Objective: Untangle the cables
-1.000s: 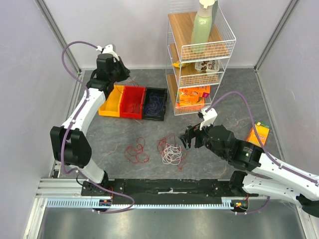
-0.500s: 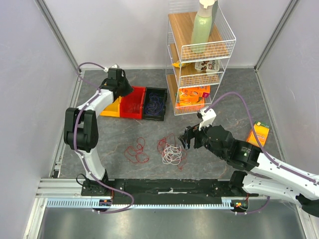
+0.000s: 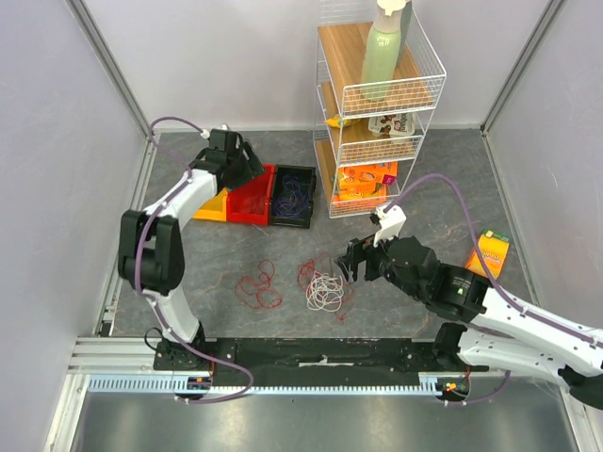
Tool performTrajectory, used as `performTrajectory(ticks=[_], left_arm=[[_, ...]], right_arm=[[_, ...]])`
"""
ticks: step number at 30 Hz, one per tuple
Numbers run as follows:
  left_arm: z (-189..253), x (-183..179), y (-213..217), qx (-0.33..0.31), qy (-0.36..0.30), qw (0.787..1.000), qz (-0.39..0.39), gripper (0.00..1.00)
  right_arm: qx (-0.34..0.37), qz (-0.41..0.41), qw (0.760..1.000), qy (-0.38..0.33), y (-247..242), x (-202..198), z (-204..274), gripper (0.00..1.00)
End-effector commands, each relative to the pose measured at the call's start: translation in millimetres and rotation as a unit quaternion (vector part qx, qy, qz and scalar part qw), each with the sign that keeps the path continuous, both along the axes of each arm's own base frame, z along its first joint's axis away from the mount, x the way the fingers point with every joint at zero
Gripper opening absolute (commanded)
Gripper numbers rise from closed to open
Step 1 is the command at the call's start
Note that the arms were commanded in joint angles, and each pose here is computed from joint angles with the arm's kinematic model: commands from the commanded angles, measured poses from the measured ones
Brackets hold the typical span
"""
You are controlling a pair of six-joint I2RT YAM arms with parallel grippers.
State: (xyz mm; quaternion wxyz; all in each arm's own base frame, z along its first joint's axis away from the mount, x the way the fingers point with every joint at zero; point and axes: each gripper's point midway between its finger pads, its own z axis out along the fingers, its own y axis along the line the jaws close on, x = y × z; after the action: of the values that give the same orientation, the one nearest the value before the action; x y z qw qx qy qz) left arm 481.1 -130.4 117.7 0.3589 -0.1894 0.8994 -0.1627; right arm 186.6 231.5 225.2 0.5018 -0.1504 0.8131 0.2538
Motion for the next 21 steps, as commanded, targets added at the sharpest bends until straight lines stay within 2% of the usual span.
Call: performTrajectory(ticks=[1,2,6,10,15,21], left_arm=[[58.5,-35.1,-0.2,-0.021,-0.048,0.999,-0.014,0.86],[62.6,-43.8,-2.7,-0.028,-0.050,0.998,-0.024,0.90],[70.4,-77.8,-0.9,-0.034,-0.049,0.997,-0.042,0.91],[68.4,-116.2,12.0,-0.020,-0.058,0.997,-0.044,0.84],[21.7,-181.4,11.1,-0.057,0.007,0.997,-0.048,0.83],[-18.1,-225.8,18.3,-0.078,0.046,0.996,-0.020,0.79]], right_arm=[[-0.005,0.007,1.000,0.005,9.5,2.8,-10.1,0.89],[-0.010,0.009,1.000,0.008,11.9,3.9,-13.8,0.89],[-0.031,0.031,0.999,0.023,28.7,5.7,-29.5,0.89],[-0.037,0.080,0.995,0.049,62.0,3.7,-46.4,0.88],[0.003,0.169,0.981,0.091,124.5,-10.3,-65.2,0.85],[-0.037,0.242,0.965,0.089,191.4,-22.5,-109.5,0.80]])
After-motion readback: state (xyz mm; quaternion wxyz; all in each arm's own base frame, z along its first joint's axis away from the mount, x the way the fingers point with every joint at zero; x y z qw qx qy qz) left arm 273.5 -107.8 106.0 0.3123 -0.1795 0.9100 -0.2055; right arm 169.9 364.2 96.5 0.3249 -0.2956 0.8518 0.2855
